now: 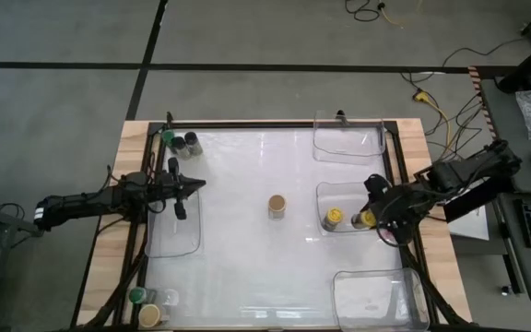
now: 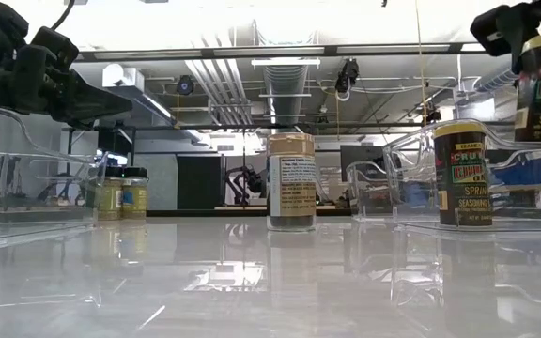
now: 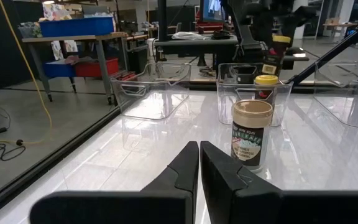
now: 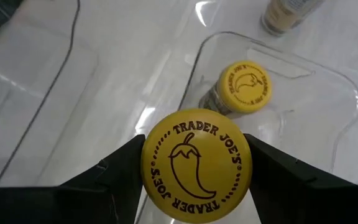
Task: Sort spices by type
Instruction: Put the yellow seasoning bottle into the middle right transparent bin
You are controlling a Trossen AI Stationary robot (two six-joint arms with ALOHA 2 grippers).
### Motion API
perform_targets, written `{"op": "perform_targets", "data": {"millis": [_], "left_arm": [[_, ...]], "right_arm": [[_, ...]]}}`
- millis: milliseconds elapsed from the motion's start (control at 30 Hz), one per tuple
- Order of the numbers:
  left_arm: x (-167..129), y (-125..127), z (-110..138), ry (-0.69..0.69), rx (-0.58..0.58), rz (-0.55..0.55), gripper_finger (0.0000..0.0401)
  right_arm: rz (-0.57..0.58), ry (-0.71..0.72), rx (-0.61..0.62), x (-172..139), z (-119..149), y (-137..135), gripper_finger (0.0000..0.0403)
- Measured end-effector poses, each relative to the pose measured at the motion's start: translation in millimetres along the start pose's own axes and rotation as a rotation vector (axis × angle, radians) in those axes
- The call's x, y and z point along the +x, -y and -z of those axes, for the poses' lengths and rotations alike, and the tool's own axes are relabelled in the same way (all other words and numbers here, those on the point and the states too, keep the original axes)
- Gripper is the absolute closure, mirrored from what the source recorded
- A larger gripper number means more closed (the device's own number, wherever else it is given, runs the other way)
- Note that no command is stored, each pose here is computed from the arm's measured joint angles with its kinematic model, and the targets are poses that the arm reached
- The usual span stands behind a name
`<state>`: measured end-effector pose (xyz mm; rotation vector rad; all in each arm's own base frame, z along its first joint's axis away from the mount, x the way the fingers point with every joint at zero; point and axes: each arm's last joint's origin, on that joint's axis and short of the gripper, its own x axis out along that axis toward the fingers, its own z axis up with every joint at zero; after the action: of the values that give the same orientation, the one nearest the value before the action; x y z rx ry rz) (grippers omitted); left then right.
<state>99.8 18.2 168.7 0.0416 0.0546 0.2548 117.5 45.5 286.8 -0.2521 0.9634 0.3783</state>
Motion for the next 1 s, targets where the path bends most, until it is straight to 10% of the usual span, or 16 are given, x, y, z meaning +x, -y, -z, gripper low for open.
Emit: {"op": "perform_targets", "data": {"millis": [1000], "left_arm": [[0.0,0.0,0.0,0.000,0.000,0.000,0.0400]], "right_arm": [[-0.067,-0.030,-0.208,37.4,-1.1,22.1,0.0172]]}}
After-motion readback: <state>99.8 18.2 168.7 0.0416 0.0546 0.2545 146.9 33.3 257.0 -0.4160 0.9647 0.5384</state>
